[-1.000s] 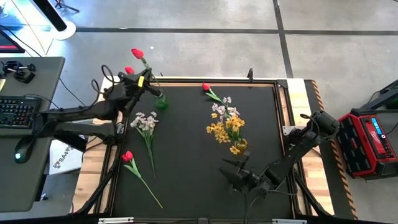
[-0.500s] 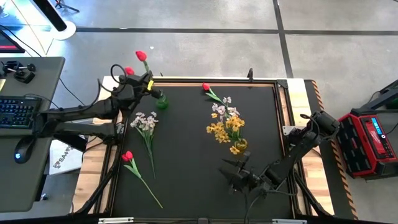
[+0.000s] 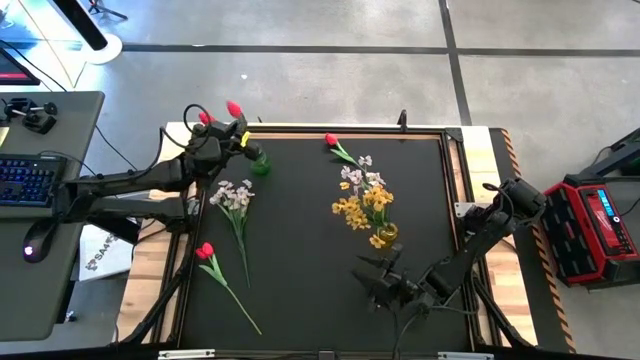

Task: Sort flowers into vase by color
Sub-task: Put the bottom right red tulip in the green vase, then put the bottom red tulip in the green vase

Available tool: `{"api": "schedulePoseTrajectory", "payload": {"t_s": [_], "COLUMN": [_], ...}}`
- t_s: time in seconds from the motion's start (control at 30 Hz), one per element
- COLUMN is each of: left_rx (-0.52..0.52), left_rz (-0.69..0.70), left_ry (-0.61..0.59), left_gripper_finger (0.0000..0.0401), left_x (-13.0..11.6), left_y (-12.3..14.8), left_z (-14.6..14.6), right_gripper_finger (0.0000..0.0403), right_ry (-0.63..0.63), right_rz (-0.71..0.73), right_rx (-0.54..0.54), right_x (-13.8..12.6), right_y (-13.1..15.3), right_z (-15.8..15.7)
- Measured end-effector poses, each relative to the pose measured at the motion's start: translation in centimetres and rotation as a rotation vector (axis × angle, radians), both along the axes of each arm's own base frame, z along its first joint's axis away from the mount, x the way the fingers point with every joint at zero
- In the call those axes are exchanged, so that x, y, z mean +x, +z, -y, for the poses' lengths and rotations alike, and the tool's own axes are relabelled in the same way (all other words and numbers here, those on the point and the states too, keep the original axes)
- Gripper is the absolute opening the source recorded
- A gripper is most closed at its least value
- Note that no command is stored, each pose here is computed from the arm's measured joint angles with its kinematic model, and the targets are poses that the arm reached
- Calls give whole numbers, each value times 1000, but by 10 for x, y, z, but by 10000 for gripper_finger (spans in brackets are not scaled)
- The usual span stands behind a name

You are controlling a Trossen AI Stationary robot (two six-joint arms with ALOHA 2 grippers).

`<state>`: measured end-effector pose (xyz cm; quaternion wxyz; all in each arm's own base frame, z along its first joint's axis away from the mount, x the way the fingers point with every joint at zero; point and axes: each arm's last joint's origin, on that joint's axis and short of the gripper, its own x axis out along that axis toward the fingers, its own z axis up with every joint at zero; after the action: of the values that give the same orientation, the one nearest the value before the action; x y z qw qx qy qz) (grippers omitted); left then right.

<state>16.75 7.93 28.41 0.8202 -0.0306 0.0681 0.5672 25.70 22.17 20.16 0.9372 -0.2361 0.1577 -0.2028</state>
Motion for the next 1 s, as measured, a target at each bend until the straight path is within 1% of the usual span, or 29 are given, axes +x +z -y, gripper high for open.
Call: {"api": "schedulePoseTrajectory", "payload": {"t_s": [0.17, 0.3, 0.43, 0.6, 0.77, 0.87, 1.0], "left_rx": [-87, -147, -181, -165, -145, -131, -109], "left_rz": [-38, -55, -41, -51, -106, -136, -169], "left_ry": [16, 36, 46, 28, 14, -11, -109], "left_gripper_finger": [147, 170, 174, 171, 170, 170, 169], "left_x": [-4, -11, -17, -18, -15, -9, 10], "left_y": [8, 26, 50, 81, 109, 124, 141], "left_z": [2, 4, 6, 7, 6, 7, 19], "right_gripper_finger": [195, 195, 195, 195, 195, 195, 195], "right_ry": [0, 2, 2, 2, 2, 8, 34], "right_rz": [-1, -4, -4, -4, -4, -7, -23], "right_rx": [-2, -9, -9, -9, -9, -6, 9], "right_x": [0, 0, 0, 0, 0, 0, 1], "right_y": [0, 0, 0, 0, 0, 0, -1], "right_z": [0, 0, 0, 0, 0, 0, 0]}}
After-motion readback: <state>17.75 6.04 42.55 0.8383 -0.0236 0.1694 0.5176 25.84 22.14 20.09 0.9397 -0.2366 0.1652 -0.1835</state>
